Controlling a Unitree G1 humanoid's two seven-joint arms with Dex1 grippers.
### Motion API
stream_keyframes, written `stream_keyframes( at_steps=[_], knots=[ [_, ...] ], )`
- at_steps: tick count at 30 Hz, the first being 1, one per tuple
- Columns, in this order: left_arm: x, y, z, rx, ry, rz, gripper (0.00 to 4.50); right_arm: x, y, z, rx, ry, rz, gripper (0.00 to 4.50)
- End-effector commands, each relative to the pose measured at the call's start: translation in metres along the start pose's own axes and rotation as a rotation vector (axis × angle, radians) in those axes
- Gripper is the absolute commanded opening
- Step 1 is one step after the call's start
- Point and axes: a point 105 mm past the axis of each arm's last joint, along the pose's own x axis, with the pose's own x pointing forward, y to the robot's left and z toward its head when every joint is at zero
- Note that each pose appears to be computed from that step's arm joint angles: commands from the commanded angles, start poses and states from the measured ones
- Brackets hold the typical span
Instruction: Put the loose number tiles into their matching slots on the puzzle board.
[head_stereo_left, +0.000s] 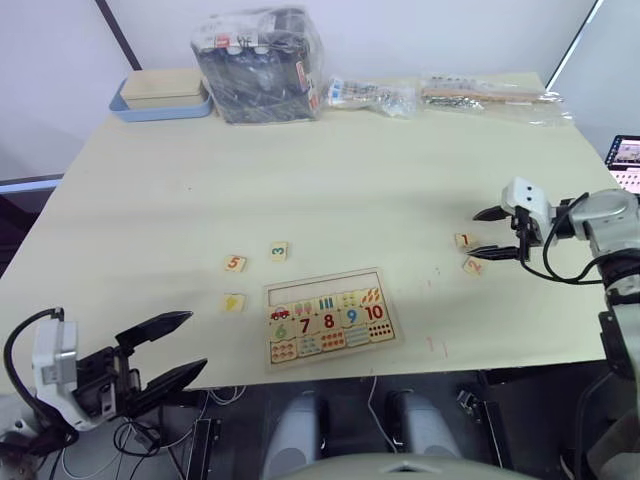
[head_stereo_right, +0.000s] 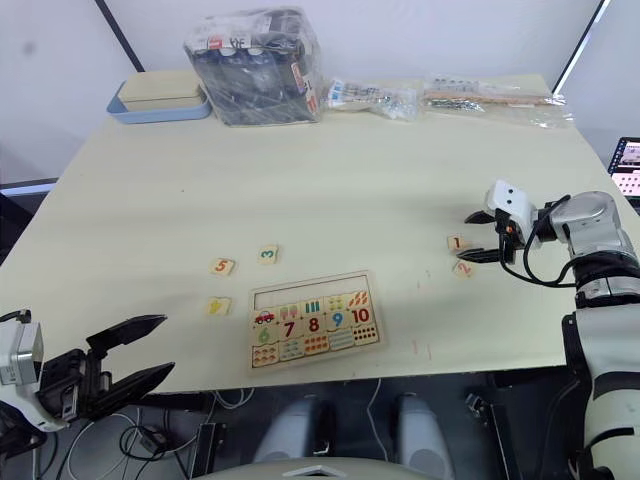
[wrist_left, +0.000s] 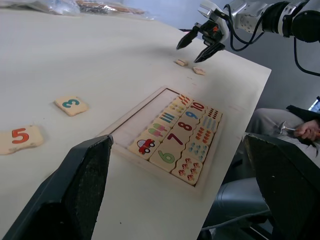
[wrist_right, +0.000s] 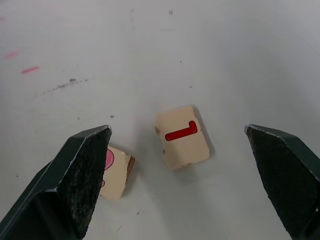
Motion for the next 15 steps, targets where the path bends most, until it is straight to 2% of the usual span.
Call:
stream_keyframes(
  at_steps=[1,8,10,12,15],
  knots=[
    [-0.0056,0.0,0.0076,0.032,-0.026,0.018,4.42,-0.0033,-0.0089,0.0085,-0.027,-0.014,-0.049,4.5],
    [-0.0015,-0.0012,0.0092,0.029,-0.036,0.021,4.42,0.001,-0.0153,0.0089,-0.002,-0.012,-0.1,4.5],
    [-0.0016,-0.0009,0.0096,0.03,-0.035,0.021,4.5,0.0017,-0.0156,0.009,-0.001,-0.011,-0.101,3.92],
    [-0.0017,-0.0005,0.0101,0.031,-0.035,0.022,4.5,0.0026,-0.0152,0.0084,-0.003,-0.004,-0.098,3.13],
    [-0.0014,-0.0002,0.0105,0.031,-0.035,0.022,4.5,0.0044,-0.0139,0.0072,-0.006,0.004,-0.09,3.13]
  ],
)
